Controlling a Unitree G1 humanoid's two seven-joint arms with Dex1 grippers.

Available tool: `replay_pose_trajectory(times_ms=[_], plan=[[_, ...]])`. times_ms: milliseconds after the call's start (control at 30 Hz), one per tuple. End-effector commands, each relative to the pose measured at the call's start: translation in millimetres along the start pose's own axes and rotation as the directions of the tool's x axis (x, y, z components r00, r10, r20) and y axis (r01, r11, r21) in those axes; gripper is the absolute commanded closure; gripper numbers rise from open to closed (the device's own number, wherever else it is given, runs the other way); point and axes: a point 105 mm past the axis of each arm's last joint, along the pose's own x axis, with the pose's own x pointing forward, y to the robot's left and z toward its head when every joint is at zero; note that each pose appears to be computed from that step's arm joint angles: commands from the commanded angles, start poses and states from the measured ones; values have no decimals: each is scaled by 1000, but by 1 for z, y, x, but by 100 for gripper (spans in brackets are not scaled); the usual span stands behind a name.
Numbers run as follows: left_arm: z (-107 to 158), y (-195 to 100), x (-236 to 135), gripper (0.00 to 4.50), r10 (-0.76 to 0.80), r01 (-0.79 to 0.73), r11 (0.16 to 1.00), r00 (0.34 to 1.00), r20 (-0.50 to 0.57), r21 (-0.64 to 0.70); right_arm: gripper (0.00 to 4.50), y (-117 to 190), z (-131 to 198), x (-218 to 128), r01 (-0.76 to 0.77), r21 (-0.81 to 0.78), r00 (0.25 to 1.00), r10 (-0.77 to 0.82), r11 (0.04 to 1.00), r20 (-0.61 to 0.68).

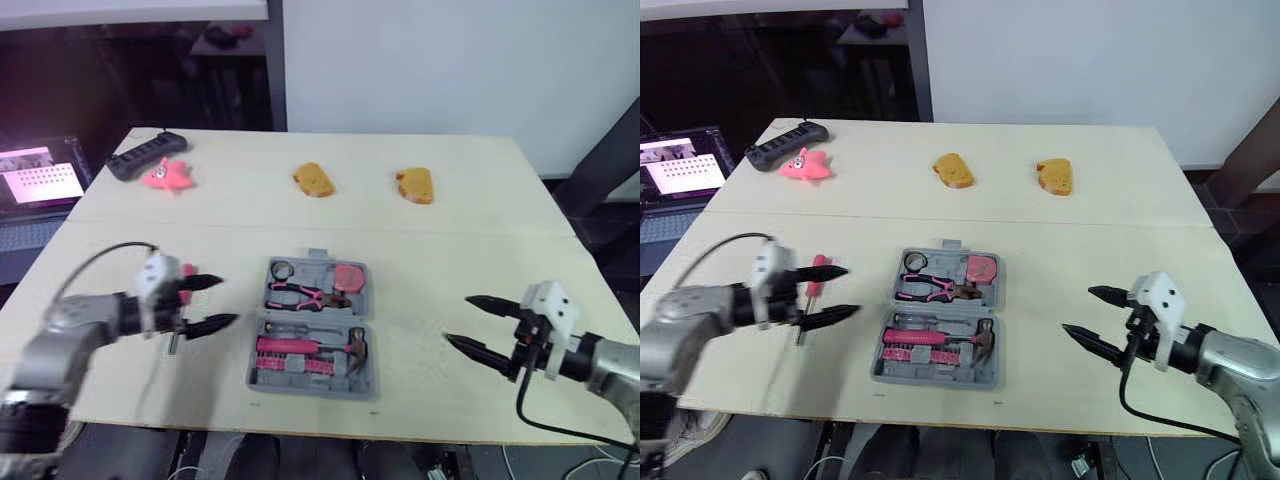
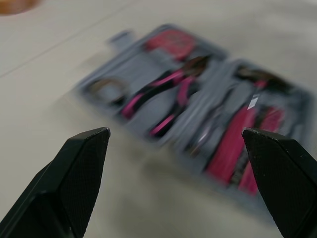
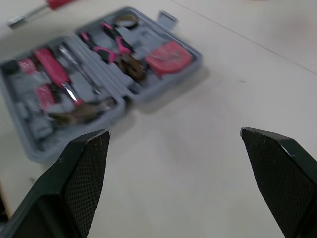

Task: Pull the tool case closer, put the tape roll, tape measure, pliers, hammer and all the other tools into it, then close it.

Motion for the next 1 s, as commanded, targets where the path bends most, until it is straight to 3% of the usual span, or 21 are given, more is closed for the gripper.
replay_pose_trajectory(times_ms=[33,267,733,867,1000], plan=[[4,-12,27,96,-107,107,993,994,-6,42,0,5,12,8,-3,-23,999,3,1000,36],[-12,-36,69,449,-246,253,962,966,-76,103,0,15,16,17,-18,-29,999,19,999,40],[-31,-49,92,449,-276,290,951,952,-136,104,0,24,21,23,-30,-33,999,32,999,38],[-54,-43,97,449,-210,241,964,949,-235,113,0,25,17,22,-27,-21,999,28,999,22],[-62,-42,97,449,-199,239,964,937,-286,113,0,27,17,22,-31,-13,999,31,999,19]])
